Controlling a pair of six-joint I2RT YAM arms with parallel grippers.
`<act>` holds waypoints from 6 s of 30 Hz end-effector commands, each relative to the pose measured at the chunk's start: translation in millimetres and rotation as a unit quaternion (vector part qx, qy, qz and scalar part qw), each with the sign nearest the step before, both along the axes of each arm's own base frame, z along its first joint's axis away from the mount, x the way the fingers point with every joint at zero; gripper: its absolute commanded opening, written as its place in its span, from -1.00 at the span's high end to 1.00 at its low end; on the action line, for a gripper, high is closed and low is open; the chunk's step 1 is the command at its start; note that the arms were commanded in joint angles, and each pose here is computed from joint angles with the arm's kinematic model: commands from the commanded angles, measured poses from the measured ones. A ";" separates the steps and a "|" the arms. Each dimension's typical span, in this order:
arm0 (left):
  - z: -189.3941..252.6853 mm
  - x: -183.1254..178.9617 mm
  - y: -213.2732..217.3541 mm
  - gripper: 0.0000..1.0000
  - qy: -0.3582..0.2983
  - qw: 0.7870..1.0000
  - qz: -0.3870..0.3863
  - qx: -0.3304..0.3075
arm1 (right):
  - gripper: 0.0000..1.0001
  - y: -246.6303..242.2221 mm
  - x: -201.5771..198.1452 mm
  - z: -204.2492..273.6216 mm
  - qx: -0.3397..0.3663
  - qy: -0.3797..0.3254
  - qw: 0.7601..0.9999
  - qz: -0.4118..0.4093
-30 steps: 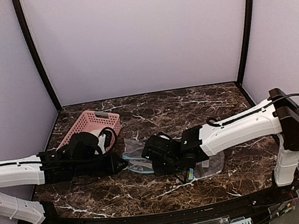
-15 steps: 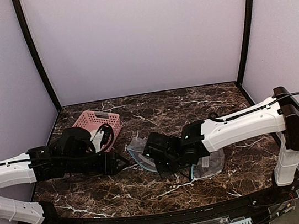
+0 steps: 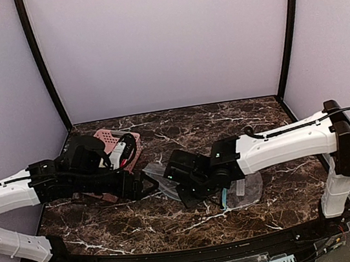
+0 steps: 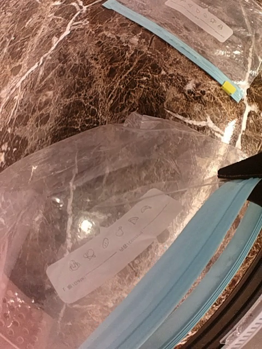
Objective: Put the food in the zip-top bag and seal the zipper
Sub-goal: Pass from the left arm to the right, then pass from the right arm to the left, then pass from the left arm to the right
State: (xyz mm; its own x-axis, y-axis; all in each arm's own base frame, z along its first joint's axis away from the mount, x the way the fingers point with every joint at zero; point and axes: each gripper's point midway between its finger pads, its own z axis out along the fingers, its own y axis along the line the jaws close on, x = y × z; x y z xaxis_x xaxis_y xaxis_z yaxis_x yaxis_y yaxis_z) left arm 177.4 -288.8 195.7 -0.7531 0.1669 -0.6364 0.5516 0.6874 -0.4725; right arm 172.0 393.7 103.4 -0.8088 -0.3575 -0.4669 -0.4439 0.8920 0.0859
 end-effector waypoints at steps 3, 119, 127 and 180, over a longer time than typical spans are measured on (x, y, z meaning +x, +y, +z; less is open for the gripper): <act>9.1 19.4 10.0 -0.97 -0.102 0.987 -0.045 0.111 | 1.00 22.1 -15.1 25.6 0.028 -0.005 0.997 0.066; -49.4 25.9 30.6 0.99 0.023 0.988 0.150 0.018 | -0.46 12.5 29.6 -4.7 0.115 0.032 0.982 -0.147; -51.6 25.5 30.5 0.99 0.026 0.988 0.150 0.016 | -0.24 25.5 28.4 4.7 0.163 0.043 0.975 -0.147; -24.8 27.3 96.9 -0.92 0.022 0.986 0.116 0.120 | 1.00 -6.4 38.5 20.1 0.083 -0.017 0.985 -0.154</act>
State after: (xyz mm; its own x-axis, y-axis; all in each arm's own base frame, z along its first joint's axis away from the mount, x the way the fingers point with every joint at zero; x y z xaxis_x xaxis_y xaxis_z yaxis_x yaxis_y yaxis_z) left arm 197.3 -240.5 193.4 -0.7700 0.1056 -0.6292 0.4317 0.8123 -0.3921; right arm 206.6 387.5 104.5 -0.8661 -0.0361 -0.4985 -0.1631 0.9632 0.2138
